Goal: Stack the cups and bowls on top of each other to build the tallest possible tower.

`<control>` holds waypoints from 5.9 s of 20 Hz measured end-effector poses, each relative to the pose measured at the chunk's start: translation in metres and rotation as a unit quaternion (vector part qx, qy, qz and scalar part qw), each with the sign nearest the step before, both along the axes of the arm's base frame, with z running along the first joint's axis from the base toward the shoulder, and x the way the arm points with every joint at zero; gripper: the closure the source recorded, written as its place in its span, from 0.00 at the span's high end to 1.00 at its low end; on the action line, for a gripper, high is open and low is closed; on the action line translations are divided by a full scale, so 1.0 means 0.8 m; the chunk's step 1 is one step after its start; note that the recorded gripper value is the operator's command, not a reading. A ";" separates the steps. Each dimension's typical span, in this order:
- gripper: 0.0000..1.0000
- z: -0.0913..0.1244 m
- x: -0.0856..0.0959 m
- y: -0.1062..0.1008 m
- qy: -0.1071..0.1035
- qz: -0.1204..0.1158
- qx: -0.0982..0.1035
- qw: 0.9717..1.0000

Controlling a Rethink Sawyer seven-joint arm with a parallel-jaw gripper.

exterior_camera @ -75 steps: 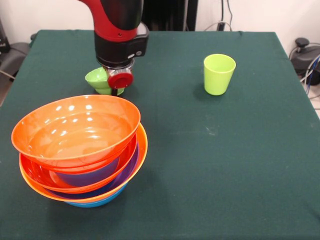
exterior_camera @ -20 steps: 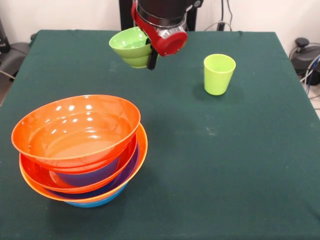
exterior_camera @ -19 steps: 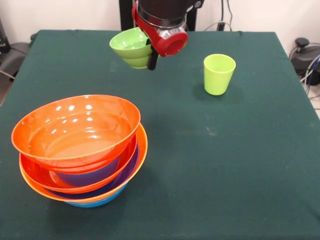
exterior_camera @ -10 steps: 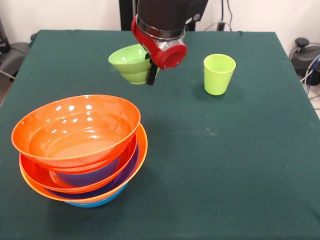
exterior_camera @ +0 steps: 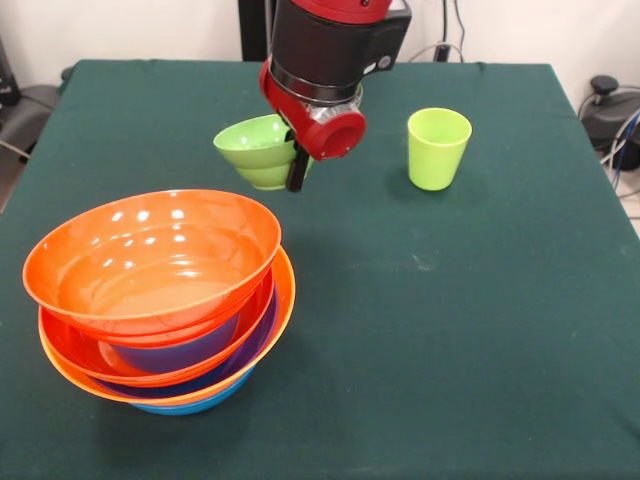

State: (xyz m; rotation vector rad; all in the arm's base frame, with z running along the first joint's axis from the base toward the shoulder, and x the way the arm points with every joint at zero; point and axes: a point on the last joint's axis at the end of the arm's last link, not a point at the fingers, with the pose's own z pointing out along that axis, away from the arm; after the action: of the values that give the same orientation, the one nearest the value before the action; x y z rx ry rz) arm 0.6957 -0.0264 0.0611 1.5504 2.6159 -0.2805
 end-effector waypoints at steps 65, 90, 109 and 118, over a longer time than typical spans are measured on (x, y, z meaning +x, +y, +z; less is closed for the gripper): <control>1.00 0.053 -0.078 0.169 0.025 -0.099 0.096 0.990; 1.00 -0.031 -0.089 0.150 -0.010 -0.141 0.070 0.987; 1.00 -0.042 -0.116 0.197 0.012 -0.129 0.055 0.990; 1.00 0.017 -0.130 0.239 0.039 -0.148 0.065 0.986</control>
State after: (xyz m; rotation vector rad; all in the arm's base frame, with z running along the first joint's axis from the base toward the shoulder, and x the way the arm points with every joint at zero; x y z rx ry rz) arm 0.5917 0.1652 0.0748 2.0138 2.4994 -0.1970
